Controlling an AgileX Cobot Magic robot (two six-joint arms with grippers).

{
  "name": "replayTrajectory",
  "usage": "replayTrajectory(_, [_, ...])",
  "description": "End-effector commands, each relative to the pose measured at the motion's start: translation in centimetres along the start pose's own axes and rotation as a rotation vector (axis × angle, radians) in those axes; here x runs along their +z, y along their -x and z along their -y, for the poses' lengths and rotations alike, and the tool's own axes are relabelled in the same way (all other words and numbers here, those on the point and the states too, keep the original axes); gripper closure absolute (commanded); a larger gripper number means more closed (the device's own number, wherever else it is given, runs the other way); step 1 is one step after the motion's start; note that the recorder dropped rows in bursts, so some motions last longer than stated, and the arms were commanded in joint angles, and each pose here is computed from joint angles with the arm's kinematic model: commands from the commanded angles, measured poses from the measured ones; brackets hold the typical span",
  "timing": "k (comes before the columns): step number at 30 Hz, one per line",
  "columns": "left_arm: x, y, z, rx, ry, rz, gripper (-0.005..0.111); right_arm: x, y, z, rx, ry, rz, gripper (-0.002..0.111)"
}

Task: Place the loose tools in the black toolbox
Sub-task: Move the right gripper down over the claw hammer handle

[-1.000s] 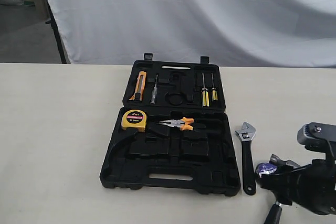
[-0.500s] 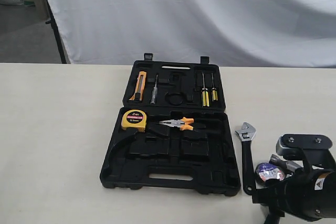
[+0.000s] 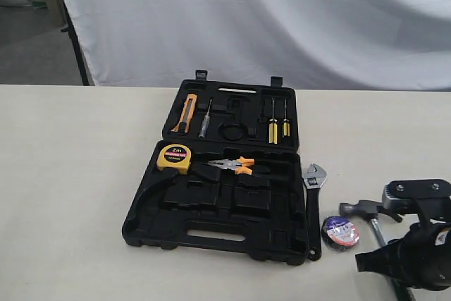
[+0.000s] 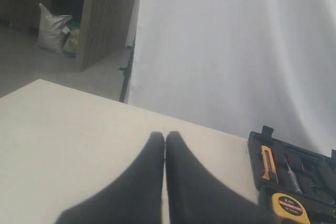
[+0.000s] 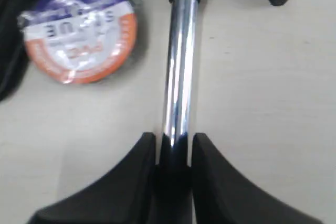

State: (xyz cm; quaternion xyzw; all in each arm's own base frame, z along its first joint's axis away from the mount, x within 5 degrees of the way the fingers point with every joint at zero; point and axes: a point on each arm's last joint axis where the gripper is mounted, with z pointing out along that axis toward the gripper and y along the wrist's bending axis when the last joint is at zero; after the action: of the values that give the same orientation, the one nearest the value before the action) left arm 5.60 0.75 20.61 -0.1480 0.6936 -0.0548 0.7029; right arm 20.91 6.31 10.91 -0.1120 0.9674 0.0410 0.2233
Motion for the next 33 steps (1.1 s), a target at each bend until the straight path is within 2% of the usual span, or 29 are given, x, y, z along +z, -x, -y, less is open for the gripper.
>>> replayTrajectory(1, [0.0,0.2,-0.1,0.0,0.021,0.02,0.106,0.0,0.1,2.5,0.115,-0.05,0.0,0.109])
replayTrajectory(4, [0.0,0.2,-0.1,0.0,0.021,0.02,0.106,-0.3,1.9,3.7,0.144,-0.07,0.047,0.109])
replayTrajectory(6, [0.0,0.2,-0.1,0.0,0.021,0.02,0.106,-0.4,3.2,3.8,0.084,-0.069,0.07,0.109])
replayTrajectory(9, [0.0,0.2,-0.1,0.0,0.021,0.02,0.106,0.0,4.0,3.8,-0.133,-0.071,0.039,0.109])
replayTrajectory(10, [0.0,0.2,-0.1,0.0,0.021,0.02,0.106,0.3,3.9,3.9,-0.157,-0.07,0.024,0.109])
replayTrajectory(20, [0.0,0.2,-0.1,0.0,0.021,0.02,0.106,1.2,3.2,3.8,-0.157,-0.054,-0.051,0.109])
replayTrajectory(26, [0.0,0.2,-0.1,0.0,0.021,0.02,0.106,1.2,3.2,3.8,-0.083,-0.056,-0.045,0.108])
replayTrajectory(28, [0.0,0.2,-0.1,0.0,0.021,0.02,0.106,1.2,3.2,3.8,-0.064,-0.056,-0.045,0.099])
replayTrajectory(29, [0.0,0.2,-0.1,0.0,0.021,0.02,0.106,1.2,3.2,3.8,-0.059,-0.056,-0.045,0.09])
replayTrajectory(33, [0.0,0.2,-0.1,0.0,0.021,0.02,0.106,1.2,3.2,3.8,-0.057,-0.057,-0.045,0.047])
